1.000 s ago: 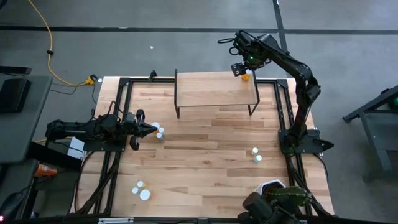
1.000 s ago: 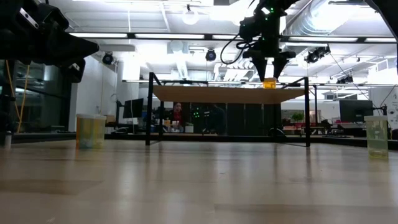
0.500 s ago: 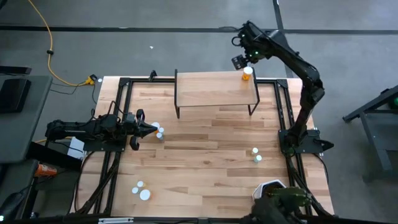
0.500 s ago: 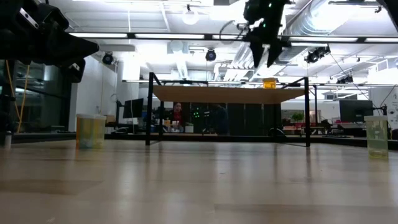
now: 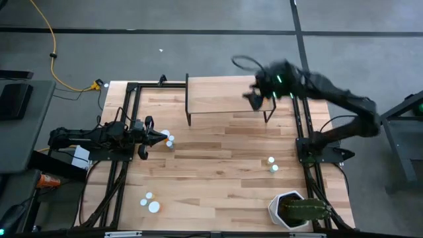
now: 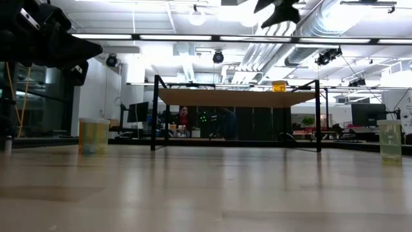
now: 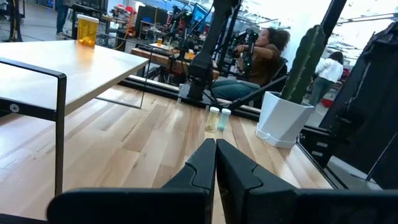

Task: Pick and place medicine bottles onto shelf by color
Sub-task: Put the top orange pill bottle on the shelf aligned with the orange pill bottle

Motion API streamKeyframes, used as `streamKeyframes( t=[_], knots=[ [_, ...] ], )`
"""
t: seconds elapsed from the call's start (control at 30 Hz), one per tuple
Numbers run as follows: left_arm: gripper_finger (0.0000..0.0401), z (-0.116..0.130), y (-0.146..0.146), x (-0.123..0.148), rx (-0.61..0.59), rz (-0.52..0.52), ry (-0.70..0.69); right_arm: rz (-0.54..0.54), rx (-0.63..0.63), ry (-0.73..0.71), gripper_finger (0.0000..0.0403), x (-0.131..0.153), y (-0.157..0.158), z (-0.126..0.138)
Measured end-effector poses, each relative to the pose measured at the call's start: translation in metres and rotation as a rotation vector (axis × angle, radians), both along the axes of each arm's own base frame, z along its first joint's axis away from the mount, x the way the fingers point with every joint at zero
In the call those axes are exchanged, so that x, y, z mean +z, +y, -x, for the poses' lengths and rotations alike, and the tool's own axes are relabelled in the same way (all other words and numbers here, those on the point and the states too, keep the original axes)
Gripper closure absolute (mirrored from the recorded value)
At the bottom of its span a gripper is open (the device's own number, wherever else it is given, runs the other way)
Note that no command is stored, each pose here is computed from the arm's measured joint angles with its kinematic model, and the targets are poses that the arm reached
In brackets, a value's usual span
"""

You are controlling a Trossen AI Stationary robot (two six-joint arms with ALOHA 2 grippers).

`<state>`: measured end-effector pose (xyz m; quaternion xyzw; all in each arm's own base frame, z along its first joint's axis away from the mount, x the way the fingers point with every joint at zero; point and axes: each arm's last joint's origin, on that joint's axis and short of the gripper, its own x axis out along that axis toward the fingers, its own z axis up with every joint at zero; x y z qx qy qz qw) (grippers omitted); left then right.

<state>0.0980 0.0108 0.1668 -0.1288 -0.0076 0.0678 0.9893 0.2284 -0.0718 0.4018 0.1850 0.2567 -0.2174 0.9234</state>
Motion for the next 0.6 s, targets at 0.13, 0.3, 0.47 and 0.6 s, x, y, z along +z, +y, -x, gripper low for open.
streamKeyframes(
  t=[0.13, 0.3, 0.47, 0.6],
  knots=[
    [0.0398, 0.000, 0.000, 0.000, 0.000, 0.053, -0.011, -0.075, 0.066, -0.260, 0.0143, -0.022, 0.046, 0.016],
    [0.0398, 0.001, 0.001, 0.011, 0.013, 0.229, -0.148, -0.067, 0.140, -0.407, 0.0143, -0.046, 0.077, 0.022],
    [0.0398, 0.004, 0.003, 0.026, 0.066, 0.281, -0.325, 0.067, 0.302, -0.340, 0.0143, -0.066, 0.093, 0.018],
    [0.0398, 0.008, 0.005, 0.038, 0.127, 0.279, -0.459, 0.054, 0.333, -0.230, 0.0143, -0.080, 0.097, 0.019]
  ],
)
